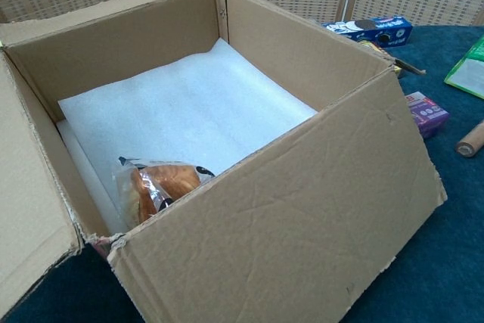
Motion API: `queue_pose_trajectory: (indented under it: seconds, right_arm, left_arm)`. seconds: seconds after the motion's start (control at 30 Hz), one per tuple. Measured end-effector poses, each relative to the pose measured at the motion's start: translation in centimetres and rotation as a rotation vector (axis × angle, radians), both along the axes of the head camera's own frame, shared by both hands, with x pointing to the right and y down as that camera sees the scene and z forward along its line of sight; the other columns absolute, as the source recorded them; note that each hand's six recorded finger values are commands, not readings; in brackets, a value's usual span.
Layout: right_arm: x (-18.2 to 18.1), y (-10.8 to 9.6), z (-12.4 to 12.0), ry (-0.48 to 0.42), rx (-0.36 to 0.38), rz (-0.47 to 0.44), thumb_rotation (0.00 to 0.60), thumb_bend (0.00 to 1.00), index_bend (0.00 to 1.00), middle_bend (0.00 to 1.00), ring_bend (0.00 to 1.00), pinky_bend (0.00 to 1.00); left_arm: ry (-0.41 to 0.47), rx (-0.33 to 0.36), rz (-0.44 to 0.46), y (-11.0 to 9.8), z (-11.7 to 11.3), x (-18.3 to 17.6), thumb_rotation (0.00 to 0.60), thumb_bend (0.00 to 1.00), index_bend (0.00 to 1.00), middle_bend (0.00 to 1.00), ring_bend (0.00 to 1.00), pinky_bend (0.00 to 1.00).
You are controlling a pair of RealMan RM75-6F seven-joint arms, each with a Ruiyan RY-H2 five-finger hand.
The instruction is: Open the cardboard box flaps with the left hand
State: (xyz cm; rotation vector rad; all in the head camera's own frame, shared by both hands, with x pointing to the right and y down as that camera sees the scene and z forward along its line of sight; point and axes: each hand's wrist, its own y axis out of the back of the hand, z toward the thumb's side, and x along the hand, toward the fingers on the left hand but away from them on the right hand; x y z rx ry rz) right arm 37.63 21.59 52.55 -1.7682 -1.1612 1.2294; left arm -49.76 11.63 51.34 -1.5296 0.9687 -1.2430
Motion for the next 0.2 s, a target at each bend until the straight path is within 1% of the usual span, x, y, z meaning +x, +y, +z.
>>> queue_pose_trajectory:
  seconds: [0.13, 0.2]
  right_arm:
    - [0.2, 0.0, 0.2, 0.026, 0.001, 0.010, 0.600, 0.00, 0.00, 0.00, 0.00, 0.00]
    - [0.3, 0.0, 0.1, 0.033, 0.008, 0.013, 0.600, 0.00, 0.00, 0.00, 0.00, 0.00]
  left_arm:
    - [0.028, 0.006, -0.089, 4.6, 0.7, -2.1, 0.600, 0.00, 0.00, 0.00, 0.00, 0.06]
    - [0.036, 0.002, -0.126, 6.3, 1.0, -2.8, 0.600, 0.00, 0.00, 0.00, 0.00, 0.06]
